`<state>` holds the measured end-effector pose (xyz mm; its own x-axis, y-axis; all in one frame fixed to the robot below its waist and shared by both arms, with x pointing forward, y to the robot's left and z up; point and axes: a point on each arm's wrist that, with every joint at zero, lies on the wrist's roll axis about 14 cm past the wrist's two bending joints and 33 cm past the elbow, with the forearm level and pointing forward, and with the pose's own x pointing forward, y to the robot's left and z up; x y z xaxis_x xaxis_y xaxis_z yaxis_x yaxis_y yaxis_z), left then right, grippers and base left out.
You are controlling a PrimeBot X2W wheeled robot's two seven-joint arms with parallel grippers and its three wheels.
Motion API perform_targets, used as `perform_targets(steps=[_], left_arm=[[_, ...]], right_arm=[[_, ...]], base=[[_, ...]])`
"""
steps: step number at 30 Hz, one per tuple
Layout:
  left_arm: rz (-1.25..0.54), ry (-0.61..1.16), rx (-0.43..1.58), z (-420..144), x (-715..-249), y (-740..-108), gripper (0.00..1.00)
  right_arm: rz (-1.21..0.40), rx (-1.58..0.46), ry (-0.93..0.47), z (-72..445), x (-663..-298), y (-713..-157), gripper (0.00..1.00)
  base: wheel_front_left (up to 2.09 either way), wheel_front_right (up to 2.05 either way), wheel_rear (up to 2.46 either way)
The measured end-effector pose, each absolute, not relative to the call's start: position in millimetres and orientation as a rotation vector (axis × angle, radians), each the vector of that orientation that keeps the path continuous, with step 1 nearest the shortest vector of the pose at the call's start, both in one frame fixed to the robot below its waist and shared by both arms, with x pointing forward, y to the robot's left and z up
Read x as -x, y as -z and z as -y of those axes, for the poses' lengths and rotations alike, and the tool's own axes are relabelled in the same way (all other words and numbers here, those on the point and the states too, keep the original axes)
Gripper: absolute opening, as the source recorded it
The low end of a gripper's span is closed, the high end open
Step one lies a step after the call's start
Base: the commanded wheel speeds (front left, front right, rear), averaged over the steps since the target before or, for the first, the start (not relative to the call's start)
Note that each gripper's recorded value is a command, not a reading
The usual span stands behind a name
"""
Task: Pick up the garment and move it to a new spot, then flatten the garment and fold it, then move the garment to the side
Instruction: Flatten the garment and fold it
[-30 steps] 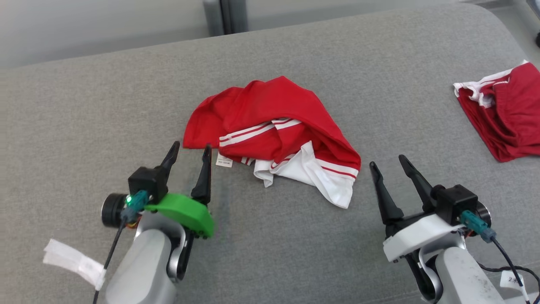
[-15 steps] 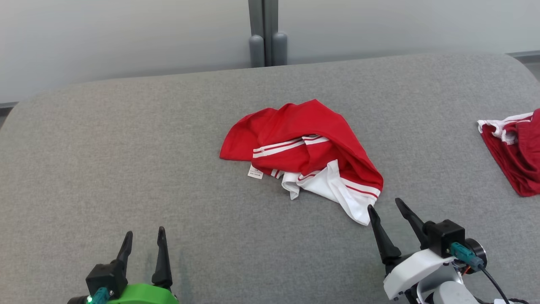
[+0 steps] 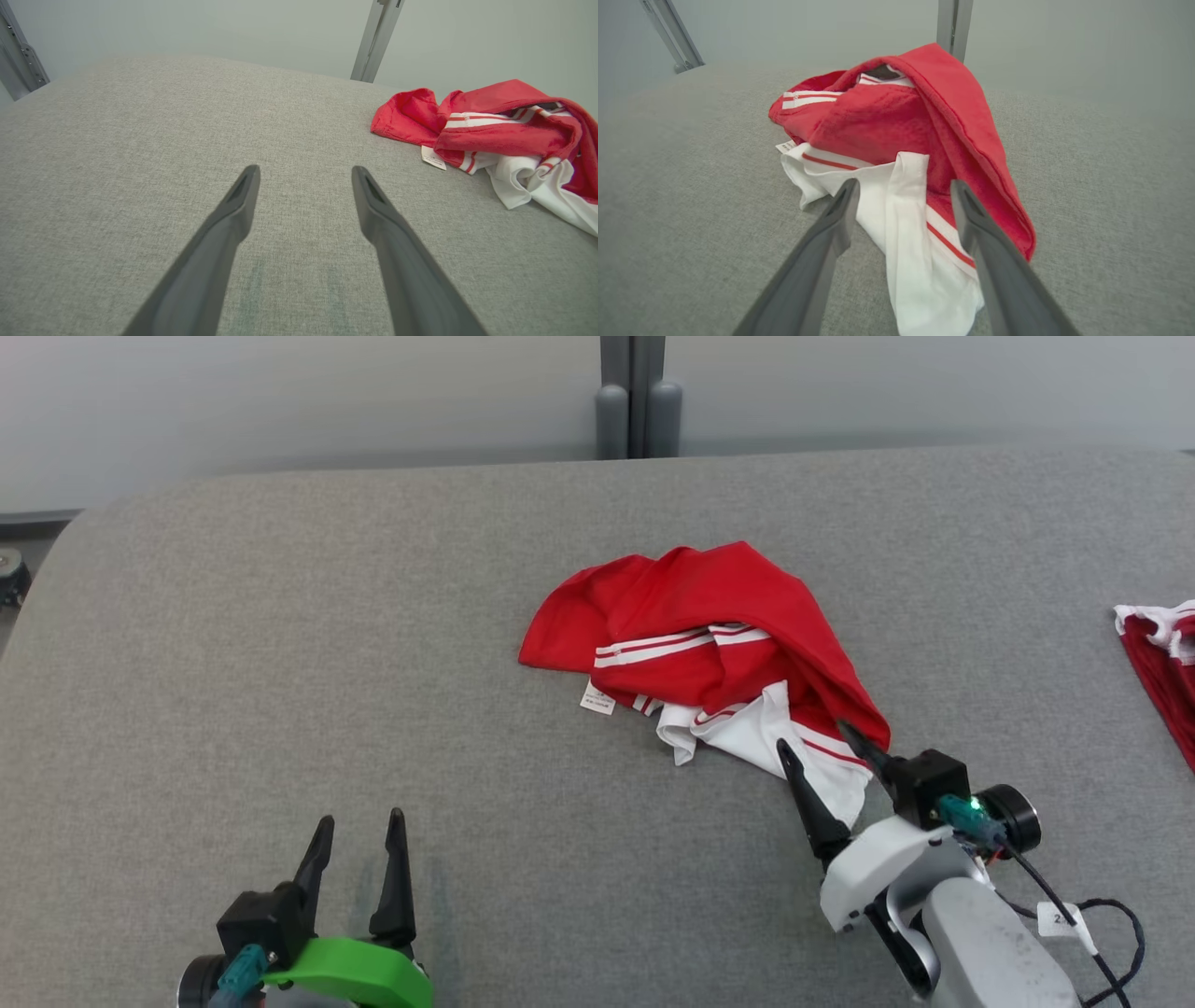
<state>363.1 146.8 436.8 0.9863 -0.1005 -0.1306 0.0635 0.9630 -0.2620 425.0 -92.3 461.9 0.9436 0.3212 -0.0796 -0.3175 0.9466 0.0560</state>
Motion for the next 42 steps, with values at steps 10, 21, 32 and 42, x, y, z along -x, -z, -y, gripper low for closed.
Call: perform_targets(steps=[10,21,32,42], left_arm=[[-0.189,0.074,0.281,-147.1,-376.7,-421.3,1.0],[-0.157,0.055,0.286,-152.7,-368.0,-432.4,1.0],[-0.171,0.027,0.281,-160.1,-356.7,-428.3,1.0],[-0.218,-0.041,0.285,-176.6,-340.5,-413.3,1.0]], right_arm=[[-0.287,-0.002,-0.384,74.7,-445.7,-400.8,0.0],[-0.095,-0.067,-0.517,26.2,-443.7,-466.7,0.0],[0.523,-0.254,-1.009,-98.0,-406.4,-717.9,0.0],[0.875,-0.269,-0.862,-62.2,-448.1,-868.3,0.0]], base=[[0.0,0.0,0.0],[0.0,0.0,0.0],[0.0,0.0,0.0],[0.0,0.0,0.0]])
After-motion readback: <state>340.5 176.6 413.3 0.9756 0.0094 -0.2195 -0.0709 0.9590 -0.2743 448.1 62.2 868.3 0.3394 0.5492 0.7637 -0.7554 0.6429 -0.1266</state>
